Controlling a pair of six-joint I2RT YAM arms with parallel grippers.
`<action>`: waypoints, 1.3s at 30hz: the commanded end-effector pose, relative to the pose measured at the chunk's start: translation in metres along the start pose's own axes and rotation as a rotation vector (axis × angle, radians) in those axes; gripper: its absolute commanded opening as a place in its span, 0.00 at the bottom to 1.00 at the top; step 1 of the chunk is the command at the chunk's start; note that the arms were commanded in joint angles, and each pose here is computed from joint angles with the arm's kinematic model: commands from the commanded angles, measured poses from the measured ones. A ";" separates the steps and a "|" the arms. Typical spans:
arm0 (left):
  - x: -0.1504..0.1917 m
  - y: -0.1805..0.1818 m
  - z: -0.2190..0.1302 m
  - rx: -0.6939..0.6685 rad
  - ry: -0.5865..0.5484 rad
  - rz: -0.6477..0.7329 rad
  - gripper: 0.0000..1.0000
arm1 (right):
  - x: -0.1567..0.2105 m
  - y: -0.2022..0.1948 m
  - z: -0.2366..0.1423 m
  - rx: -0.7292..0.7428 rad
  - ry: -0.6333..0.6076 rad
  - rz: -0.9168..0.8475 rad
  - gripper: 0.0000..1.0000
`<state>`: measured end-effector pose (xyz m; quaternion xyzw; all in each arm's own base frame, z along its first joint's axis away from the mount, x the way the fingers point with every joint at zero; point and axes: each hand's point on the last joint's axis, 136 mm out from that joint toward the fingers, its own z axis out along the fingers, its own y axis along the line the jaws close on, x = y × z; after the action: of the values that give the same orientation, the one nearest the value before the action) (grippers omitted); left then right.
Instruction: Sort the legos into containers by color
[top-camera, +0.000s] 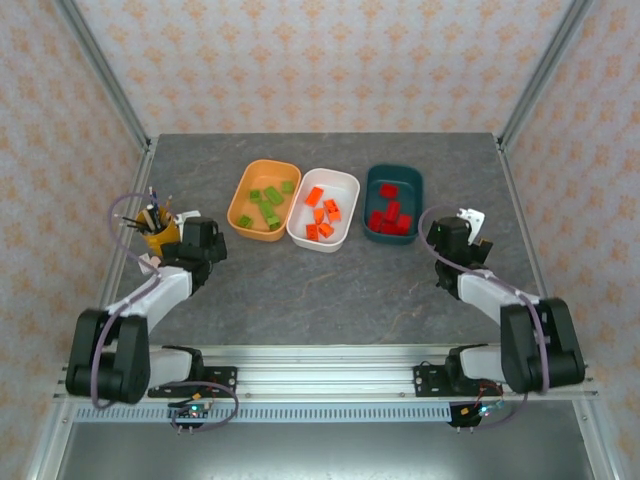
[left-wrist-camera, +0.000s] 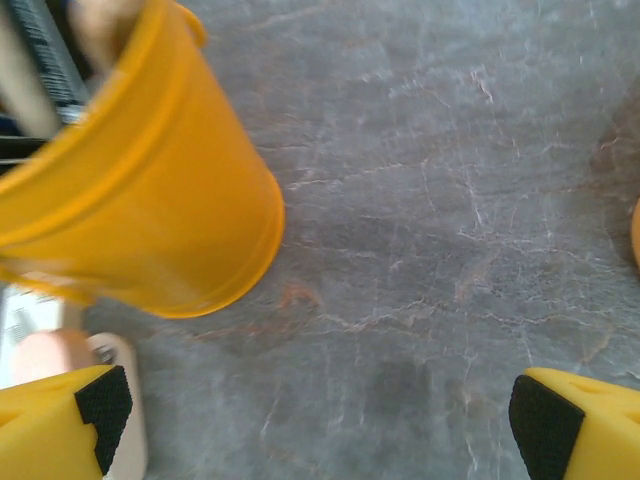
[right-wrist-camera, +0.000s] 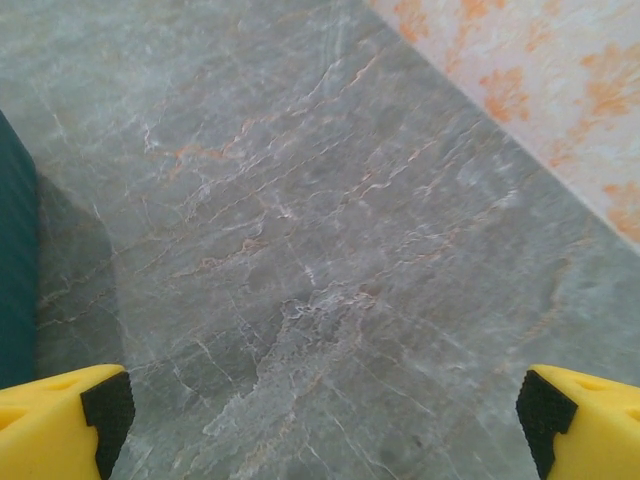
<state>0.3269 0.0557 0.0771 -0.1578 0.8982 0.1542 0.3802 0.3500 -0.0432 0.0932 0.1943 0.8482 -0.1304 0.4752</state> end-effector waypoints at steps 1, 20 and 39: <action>-0.045 -0.021 0.007 0.091 -0.175 -0.015 1.00 | -0.028 0.023 0.011 -0.115 -0.095 0.016 1.00; -0.052 -0.028 0.017 0.102 -0.384 -0.056 1.00 | -0.013 0.017 0.026 -0.222 -0.168 0.066 0.99; -0.052 -0.028 0.018 0.100 -0.381 -0.052 1.00 | -0.015 0.027 0.029 -0.202 -0.145 0.005 0.99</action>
<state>0.3768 0.0430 0.0819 -0.1265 0.8302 0.1122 0.5311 0.3882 -0.0332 0.0864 0.1406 0.8224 -0.0502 0.5490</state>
